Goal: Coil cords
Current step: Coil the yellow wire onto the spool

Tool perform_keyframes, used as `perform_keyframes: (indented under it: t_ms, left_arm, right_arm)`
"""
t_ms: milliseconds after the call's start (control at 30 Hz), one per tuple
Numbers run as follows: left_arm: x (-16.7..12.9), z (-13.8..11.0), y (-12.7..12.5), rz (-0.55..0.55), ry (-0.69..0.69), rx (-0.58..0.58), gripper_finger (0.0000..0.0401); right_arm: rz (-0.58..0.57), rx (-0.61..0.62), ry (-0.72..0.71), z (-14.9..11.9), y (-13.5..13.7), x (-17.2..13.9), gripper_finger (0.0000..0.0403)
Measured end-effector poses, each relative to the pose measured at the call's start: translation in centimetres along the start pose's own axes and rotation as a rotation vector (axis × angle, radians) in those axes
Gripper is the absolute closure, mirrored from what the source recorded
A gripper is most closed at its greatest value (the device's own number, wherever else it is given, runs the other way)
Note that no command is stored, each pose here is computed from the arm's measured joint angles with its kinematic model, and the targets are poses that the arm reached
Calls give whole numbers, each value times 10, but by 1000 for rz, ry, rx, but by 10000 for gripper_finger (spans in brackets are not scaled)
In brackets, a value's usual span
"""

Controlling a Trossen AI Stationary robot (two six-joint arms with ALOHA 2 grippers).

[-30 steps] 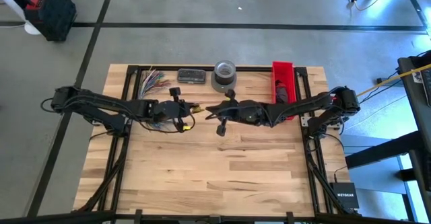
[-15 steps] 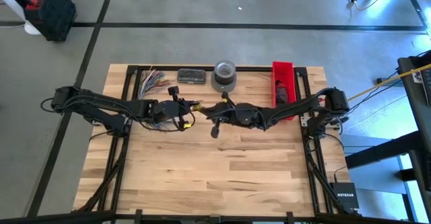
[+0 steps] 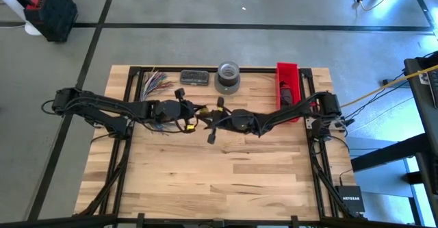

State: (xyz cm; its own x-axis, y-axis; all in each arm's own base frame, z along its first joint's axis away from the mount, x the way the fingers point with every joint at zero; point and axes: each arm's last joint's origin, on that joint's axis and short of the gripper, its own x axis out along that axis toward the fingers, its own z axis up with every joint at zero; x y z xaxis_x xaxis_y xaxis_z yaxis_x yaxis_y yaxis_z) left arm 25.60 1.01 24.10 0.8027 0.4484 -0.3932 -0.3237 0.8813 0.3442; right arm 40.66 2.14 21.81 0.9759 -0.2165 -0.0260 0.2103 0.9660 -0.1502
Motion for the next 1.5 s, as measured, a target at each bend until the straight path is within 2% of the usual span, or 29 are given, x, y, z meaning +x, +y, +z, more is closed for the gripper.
perform_keyframes:
  t_ms: [167,433,633,867,967,1067,1200,1400,1500]
  left_arm:
    - [-3,7,2,-13,-10,-41,401]
    - [-19,11,8,-10,-27,-75,401]
    - [-38,14,9,-37,-41,-61,401]
    - [-51,11,8,-69,-17,-33,401]
    - [-52,10,8,-77,-13,-22,401]
    - [-51,10,7,-78,-11,-14,401]
    - [-52,13,7,-93,-31,-23,401]
    - [-52,12,7,-88,-24,-22,401]
    - [-52,12,7,-89,-27,-24,401]
  right_arm:
    - [0,-59,88,-8,2,6,397]
    - [1,-95,122,-10,2,6,397]
    - [-36,-261,174,-12,4,5,397]
    - [-128,-383,220,-13,11,1,397]
    - [-150,-390,228,-13,13,0,397]
    - [-168,-317,215,-12,12,0,393]
    - [-203,-321,286,-18,14,-1,350]
    - [-208,-482,433,-11,14,-8,258]
    - [-178,-455,468,-4,7,-14,230]
